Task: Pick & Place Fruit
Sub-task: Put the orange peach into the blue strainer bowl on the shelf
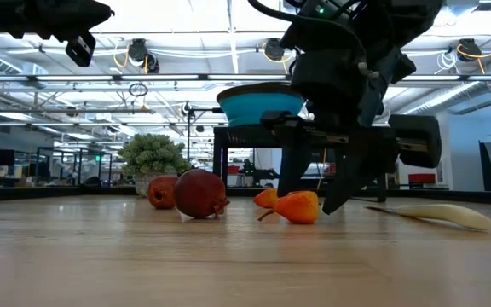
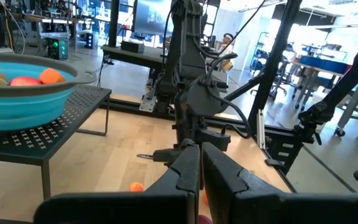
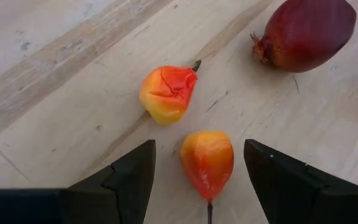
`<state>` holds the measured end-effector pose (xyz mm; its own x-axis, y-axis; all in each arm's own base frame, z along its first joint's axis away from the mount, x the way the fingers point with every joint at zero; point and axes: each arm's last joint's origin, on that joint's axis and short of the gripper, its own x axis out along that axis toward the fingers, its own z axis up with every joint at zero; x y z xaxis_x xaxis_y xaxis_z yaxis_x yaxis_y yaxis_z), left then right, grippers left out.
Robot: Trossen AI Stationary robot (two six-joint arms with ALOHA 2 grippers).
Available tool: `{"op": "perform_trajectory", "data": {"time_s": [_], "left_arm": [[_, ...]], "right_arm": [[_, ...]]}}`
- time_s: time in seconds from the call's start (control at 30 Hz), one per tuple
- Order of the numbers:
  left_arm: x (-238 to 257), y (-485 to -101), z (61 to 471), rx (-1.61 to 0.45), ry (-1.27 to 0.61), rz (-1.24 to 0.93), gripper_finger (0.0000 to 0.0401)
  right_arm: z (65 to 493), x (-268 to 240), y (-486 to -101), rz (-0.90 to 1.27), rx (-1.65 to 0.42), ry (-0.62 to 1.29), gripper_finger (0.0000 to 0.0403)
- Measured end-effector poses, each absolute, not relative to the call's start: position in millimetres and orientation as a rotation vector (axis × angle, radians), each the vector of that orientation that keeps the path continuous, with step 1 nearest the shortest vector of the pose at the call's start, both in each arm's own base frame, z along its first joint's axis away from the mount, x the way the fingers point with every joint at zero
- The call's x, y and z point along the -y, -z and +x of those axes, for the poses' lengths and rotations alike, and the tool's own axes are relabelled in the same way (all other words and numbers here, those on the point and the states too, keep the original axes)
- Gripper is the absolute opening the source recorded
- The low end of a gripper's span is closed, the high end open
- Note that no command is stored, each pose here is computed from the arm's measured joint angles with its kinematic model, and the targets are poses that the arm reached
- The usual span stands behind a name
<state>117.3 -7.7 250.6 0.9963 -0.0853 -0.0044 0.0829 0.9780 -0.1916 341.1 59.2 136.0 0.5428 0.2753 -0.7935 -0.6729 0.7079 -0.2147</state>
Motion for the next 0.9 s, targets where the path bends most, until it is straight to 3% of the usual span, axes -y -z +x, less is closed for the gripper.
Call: {"op": "perform_trajectory", "data": {"time_s": [0.17, 0.9], "left_arm": [[7.7, -250.6, 117.3, -0.013, 0.085, -0.189, 0.0017], [7.7, -250.5, 117.3, -0.014, 0.085, -0.191, 0.0017]], "right_arm": [[341.2, -59.2, -136.1, -0.539, -0.817, -0.595, 0.0233], [341.3, -59.0, -136.2, -0.455, -0.841, -0.552, 0.0137]]}}
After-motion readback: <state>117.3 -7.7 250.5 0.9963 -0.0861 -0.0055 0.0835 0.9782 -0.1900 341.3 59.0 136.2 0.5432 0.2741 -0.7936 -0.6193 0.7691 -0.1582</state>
